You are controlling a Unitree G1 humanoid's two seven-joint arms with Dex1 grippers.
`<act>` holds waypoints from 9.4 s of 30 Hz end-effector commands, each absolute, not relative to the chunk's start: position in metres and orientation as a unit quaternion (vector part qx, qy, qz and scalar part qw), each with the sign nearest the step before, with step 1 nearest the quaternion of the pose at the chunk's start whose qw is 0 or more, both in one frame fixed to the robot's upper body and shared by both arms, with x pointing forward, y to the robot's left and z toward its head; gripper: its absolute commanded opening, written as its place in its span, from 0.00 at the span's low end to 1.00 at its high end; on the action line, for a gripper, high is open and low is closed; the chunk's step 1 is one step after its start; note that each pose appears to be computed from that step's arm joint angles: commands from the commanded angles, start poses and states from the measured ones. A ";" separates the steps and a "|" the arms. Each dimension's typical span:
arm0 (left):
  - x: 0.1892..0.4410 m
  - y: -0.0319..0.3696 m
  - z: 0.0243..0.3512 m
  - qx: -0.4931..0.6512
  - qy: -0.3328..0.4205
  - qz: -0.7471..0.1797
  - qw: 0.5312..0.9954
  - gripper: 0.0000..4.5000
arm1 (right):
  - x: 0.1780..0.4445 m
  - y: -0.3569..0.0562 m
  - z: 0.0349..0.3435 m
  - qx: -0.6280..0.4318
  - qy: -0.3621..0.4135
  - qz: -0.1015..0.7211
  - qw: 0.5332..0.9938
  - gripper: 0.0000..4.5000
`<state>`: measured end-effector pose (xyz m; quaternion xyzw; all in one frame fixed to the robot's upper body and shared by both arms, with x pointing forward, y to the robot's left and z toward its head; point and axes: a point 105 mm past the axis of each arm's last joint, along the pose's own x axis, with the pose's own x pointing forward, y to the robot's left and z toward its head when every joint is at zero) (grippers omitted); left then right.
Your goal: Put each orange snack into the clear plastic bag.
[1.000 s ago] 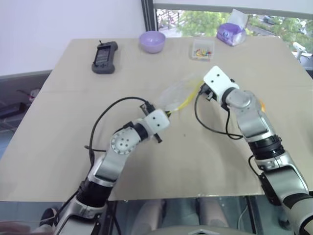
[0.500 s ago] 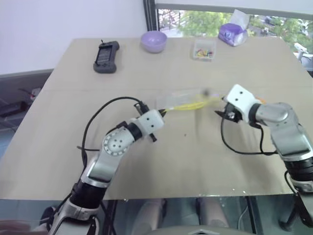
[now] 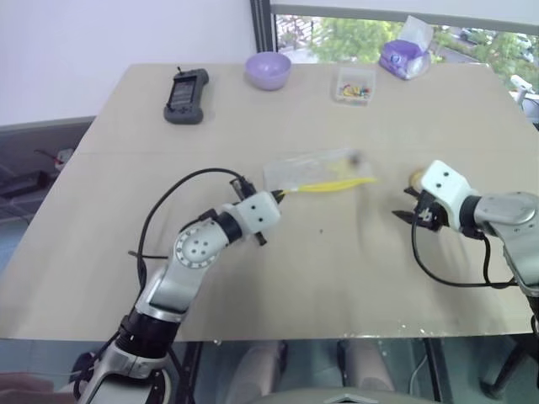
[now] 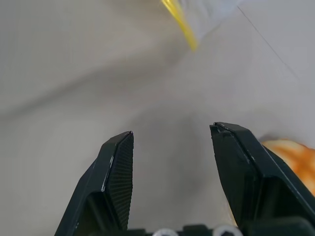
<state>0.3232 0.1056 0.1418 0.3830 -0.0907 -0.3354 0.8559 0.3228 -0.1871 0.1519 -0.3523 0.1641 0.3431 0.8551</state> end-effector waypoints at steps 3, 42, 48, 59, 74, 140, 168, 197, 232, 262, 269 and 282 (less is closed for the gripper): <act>0.325 0.107 0.154 0.388 -0.111 -0.325 0.855 0.00 | 0.322 -0.183 0.168 -0.363 0.137 0.340 0.857 0.60; 0.327 0.100 0.147 0.378 -0.106 -0.321 0.862 0.00 | 0.325 -0.183 0.180 -0.344 0.116 0.334 0.870 0.87; 0.326 0.101 0.146 0.377 -0.104 -0.320 0.863 0.00 | 0.324 -0.178 0.181 -0.337 0.107 0.348 0.868 0.38; 0.327 0.098 0.147 0.374 -0.106 -0.318 0.865 0.00 | 0.321 -0.154 0.184 -0.308 0.083 0.383 0.867 0.03; 0.330 0.091 0.153 0.368 -0.119 -0.317 0.866 0.00 | 0.336 -0.078 0.187 -0.227 0.031 0.435 0.871 0.03; 0.329 0.085 0.159 0.374 -0.134 -0.325 0.858 0.00 | 0.360 -0.066 0.186 -0.496 -0.185 0.442 0.724 1.00; 0.331 0.089 0.160 0.376 -0.129 -0.316 0.862 0.00 | 0.387 -0.284 0.141 -0.102 0.176 0.093 0.975 1.00; 0.331 0.093 0.160 0.377 -0.127 -0.306 0.865 0.00 | 0.377 -0.261 0.108 -0.038 0.287 0.137 0.947 0.00; 0.333 0.084 0.160 0.374 -0.134 -0.314 0.862 0.00 | 0.312 -0.140 0.231 -0.186 0.149 0.492 0.838 0.00; 0.328 0.054 0.164 0.395 -0.177 -0.388 0.814 0.00 | 0.394 -0.072 0.201 -0.138 0.149 0.465 0.862 0.00; 0.331 0.051 0.167 0.394 -0.186 -0.391 0.811 0.00 | 0.394 -0.058 0.201 -0.153 0.065 0.485 0.859 0.26; 0.330 0.050 0.166 0.382 -0.182 -0.391 0.817 0.00 | 0.396 -0.082 0.202 -0.135 0.046 0.453 0.880 0.99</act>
